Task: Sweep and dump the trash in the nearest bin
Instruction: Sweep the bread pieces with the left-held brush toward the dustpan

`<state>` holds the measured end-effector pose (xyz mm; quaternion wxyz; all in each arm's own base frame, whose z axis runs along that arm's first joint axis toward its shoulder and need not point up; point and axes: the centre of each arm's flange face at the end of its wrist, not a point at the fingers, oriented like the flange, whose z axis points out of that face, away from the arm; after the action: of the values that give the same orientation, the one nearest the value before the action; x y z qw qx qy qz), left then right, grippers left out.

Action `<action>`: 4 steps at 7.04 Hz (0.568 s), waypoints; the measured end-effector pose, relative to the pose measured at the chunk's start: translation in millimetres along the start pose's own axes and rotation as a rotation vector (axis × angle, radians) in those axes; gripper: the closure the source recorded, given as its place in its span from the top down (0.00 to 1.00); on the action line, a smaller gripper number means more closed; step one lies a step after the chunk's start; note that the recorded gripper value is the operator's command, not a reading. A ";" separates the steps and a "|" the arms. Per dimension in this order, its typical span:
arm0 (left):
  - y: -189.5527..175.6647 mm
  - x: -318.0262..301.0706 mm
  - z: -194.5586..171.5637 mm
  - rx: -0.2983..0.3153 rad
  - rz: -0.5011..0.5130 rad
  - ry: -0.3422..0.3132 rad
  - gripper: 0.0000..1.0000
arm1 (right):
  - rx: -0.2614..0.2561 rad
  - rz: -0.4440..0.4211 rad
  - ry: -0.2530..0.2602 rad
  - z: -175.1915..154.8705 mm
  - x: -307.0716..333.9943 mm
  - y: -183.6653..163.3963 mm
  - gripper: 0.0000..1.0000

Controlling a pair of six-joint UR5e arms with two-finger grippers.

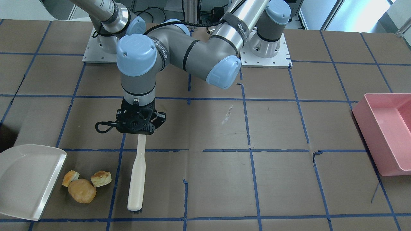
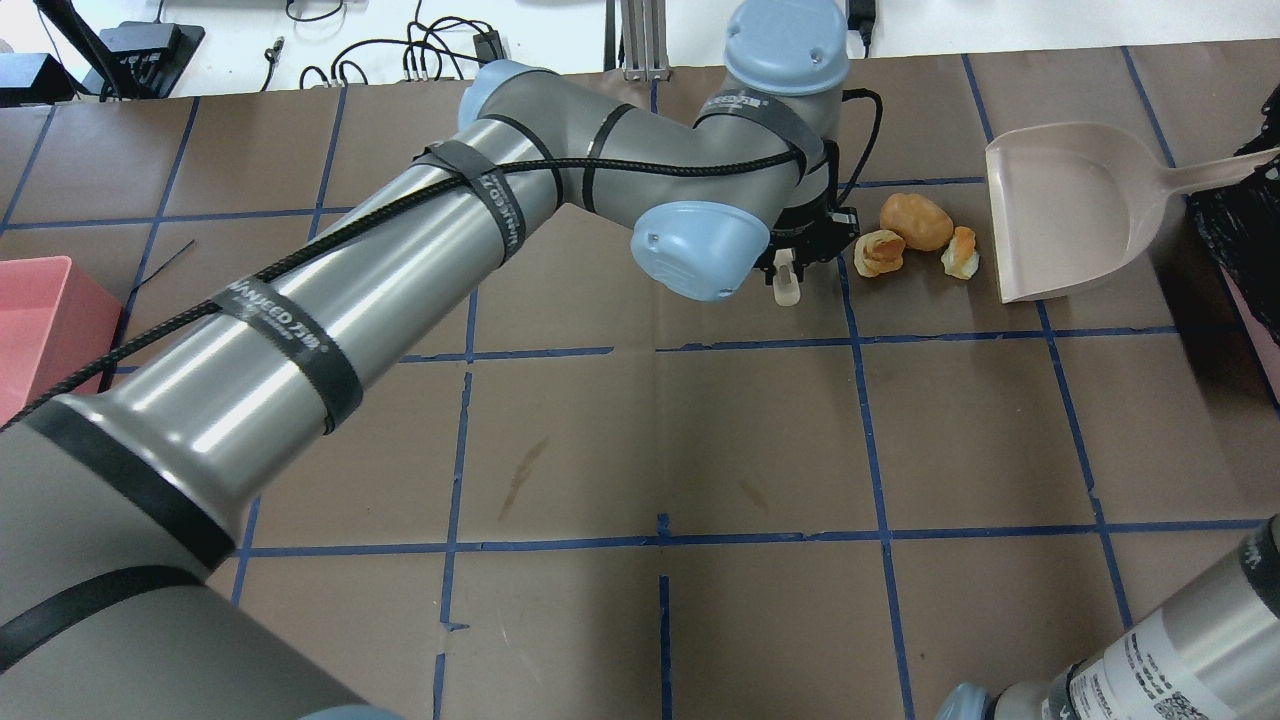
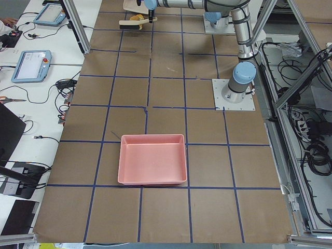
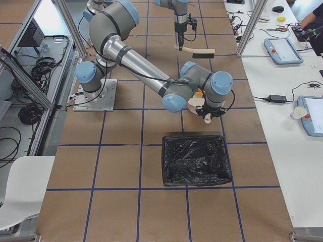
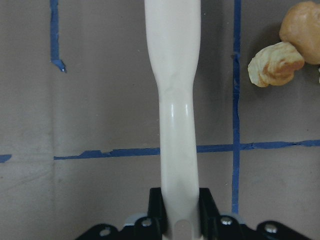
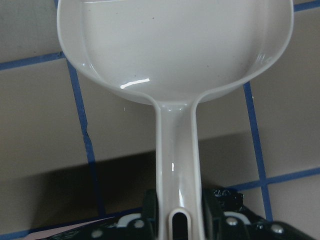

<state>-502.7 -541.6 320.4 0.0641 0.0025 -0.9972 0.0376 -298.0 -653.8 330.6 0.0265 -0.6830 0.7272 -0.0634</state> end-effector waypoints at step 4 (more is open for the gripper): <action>11.4 41.0 50.3 0.024 -0.006 0.029 0.02 | 0.017 -0.138 -0.013 32.4 19.0 17.4 0.00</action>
<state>-549.9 -533.9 275.1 0.0785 0.0056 -0.9957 0.0494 -312.5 -673.5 297.2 0.0325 -0.7319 0.6774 -0.0668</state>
